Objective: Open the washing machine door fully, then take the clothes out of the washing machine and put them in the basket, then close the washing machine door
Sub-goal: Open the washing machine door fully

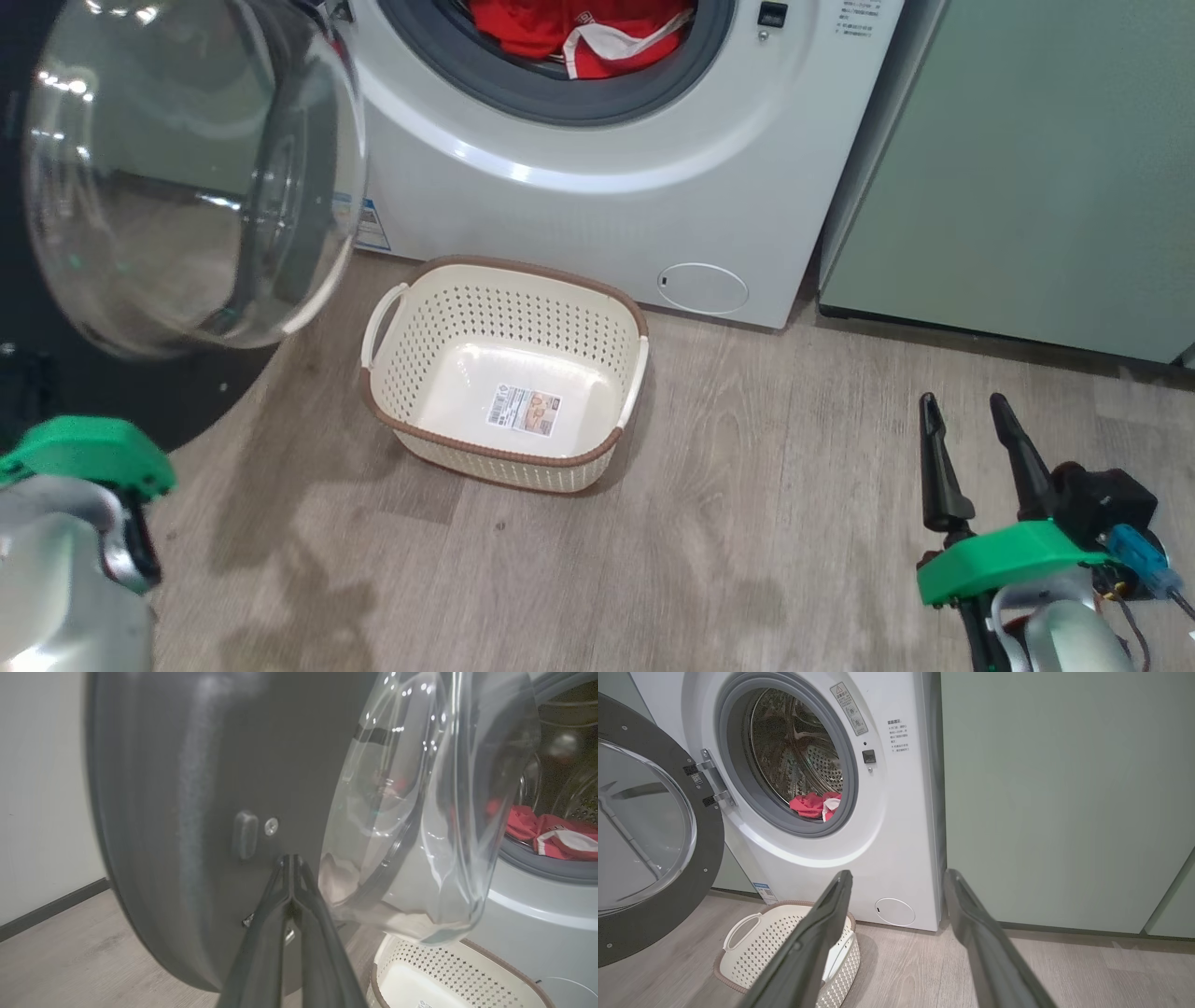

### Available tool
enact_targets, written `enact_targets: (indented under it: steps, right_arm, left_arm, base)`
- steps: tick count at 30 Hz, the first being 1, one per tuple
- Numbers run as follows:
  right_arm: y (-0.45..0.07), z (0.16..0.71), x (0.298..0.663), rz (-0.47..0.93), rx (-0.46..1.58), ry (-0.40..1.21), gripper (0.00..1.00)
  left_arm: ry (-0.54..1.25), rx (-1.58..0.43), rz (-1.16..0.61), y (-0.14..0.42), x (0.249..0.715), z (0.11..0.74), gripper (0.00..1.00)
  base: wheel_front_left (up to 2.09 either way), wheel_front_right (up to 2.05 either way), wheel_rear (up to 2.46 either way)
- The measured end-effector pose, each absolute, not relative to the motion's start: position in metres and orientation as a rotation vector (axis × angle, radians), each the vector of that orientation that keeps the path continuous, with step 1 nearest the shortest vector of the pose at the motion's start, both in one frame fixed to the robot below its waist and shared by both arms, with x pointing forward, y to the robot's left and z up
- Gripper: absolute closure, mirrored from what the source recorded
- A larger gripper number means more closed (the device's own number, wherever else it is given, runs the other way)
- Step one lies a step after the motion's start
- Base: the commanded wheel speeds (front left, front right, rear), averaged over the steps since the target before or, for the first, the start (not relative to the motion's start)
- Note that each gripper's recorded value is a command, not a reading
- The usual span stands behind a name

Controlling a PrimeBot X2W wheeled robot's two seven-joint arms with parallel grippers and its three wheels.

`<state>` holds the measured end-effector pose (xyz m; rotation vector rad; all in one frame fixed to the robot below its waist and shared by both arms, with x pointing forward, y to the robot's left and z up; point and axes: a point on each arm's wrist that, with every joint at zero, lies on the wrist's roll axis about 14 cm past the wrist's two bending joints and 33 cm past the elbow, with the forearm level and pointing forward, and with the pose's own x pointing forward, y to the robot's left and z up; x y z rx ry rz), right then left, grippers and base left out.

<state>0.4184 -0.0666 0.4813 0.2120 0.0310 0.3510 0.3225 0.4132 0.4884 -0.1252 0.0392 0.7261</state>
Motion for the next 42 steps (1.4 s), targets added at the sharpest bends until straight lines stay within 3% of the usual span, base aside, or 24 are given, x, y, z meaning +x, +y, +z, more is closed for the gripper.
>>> enact_targets:
  steps: [13, 26, 27, 29, 30, 31, 32, 33, 42]
  right_arm:
    - [-0.071, 0.474, 0.42, 0.339, 0.215, 0.048, 0.0]
    - [-0.083, 0.493, 0.414, 0.306, 0.248, 0.001, 0.0]
    - [-0.086, 0.494, 0.412, 0.296, 0.248, -0.003, 0.0]
    - [-0.095, 0.495, 0.408, 0.272, 0.259, -0.007, 0.0]
    - [-0.095, 0.495, 0.408, 0.272, 0.259, -0.007, 0.0]
    - [-0.1, 0.495, 0.406, 0.259, 0.263, -0.006, 0.0]
    - [-0.104, 0.494, 0.403, 0.248, 0.264, -0.007, 0.0]
    - [-0.107, 0.495, 0.401, 0.239, 0.264, -0.01, 0.0]
    - [-0.138, 0.501, 0.381, 0.159, 0.243, -0.04, 0.0]
  left_arm:
    - [0.049, -0.114, 0.842, 0.455, 0.319, 0.496, 1.0]
    - [-0.043, -0.05, 0.651, 0.412, 0.339, 0.519, 1.0]
    - [-0.046, -0.057, 0.619, 0.402, 0.34, 0.516, 0.97]
    - [-0.04, -0.08, 0.549, 0.379, 0.343, 0.507, 0.64]
    - [-0.04, -0.08, 0.549, 0.379, 0.343, 0.507, 0.54]
    - [-0.034, -0.091, 0.506, 0.365, 0.346, 0.503, 0.25]
    - [-0.03, -0.099, 0.465, 0.352, 0.348, 0.499, 0.04]
    - [-0.031, -0.1, 0.422, 0.339, 0.352, 0.498, 0.0]
    - [-0.072, -0.12, 0.114, 0.243, 0.38, 0.508, 0.0]
  base:
    - [0.0, 0.0, 0.0]
    - [0.0, 0.0, 0.0]
    - [0.0, 0.0, 0.0]
    - [0.0, 0.0, 0.0]
    - [0.0, 0.0, 0.0]
    - [0.0, 0.0, 0.0]
    - [0.0, 0.0, 0.0]
    - [0.0, 0.0, 0.0]
    - [0.0, 0.0, 0.0]
